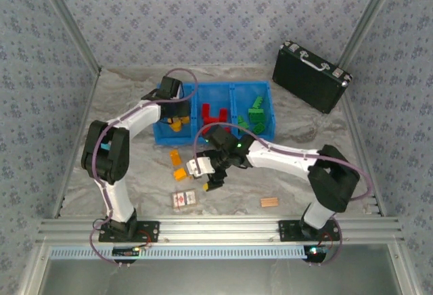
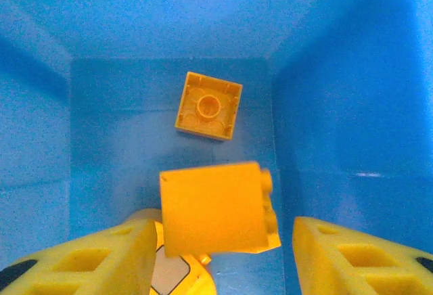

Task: Sort the legos into containers by color
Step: Pick up the lego from the center of the table.

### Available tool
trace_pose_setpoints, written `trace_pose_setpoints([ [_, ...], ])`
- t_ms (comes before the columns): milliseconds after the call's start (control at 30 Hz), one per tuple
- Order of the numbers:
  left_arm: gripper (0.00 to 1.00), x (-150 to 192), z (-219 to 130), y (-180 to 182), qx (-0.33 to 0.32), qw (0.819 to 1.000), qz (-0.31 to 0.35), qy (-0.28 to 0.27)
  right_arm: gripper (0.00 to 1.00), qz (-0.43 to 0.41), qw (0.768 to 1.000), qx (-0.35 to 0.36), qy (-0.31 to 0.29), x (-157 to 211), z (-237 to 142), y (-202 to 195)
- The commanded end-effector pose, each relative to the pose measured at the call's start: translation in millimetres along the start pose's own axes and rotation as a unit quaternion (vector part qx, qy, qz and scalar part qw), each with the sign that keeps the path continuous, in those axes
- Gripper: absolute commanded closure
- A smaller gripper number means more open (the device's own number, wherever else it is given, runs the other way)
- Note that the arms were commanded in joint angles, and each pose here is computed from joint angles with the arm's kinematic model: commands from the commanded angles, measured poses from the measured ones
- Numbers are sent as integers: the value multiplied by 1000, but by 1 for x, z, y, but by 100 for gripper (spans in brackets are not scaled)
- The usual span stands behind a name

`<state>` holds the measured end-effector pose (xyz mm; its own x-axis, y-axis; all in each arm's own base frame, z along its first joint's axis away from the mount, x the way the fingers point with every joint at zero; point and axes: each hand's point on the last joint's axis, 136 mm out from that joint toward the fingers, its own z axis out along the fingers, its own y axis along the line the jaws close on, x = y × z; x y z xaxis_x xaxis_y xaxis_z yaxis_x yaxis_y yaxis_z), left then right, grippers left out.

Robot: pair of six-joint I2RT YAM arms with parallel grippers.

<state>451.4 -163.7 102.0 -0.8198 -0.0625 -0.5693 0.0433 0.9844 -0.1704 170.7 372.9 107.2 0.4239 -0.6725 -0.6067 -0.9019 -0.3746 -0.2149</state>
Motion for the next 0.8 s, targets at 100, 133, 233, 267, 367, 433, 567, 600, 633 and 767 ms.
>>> trace_pose_setpoints([
  [100, 38, -33, -38, -13, 45, 998, 19, -45, 21, -44, 999, 13, -1, -11, 15, -26],
  [133, 37, -34, -40, -13, 50, 998, 17, -46, 21, -46, 999, 14, -1, -11, 18, -29],
  [233, 37, -39, -58, -15, 64, 996, 13, -58, 22, -52, 998, 20, 4, -7, 27, -35],
  [267, 37, -42, -69, -15, 70, 995, 10, -68, 22, -54, 998, 22, 9, -4, 31, -37],
  [367, 36, -52, -110, -15, 86, 991, 10, -102, 23, -61, 998, 16, 24, 2, 38, -40],
  [433, 36, -52, -141, -13, 96, 988, 13, -119, 24, -63, 997, 13, 35, 8, 42, -42],
  [567, 34, -35, -196, 3, 93, 986, 24, -139, 30, -73, 995, 7, 64, 22, 54, -43],
  [600, 34, -28, -206, 8, 89, 985, 29, -142, 32, -75, 995, 3, 69, 25, 57, -42],
  [633, 34, -23, -214, 14, 84, 985, 29, -147, 33, -76, 994, 2, 76, 29, 59, -41],
  [767, 32, -3, -234, 40, 62, 985, 8, -160, 35, -83, 991, 4, 102, 44, 65, -38],
])
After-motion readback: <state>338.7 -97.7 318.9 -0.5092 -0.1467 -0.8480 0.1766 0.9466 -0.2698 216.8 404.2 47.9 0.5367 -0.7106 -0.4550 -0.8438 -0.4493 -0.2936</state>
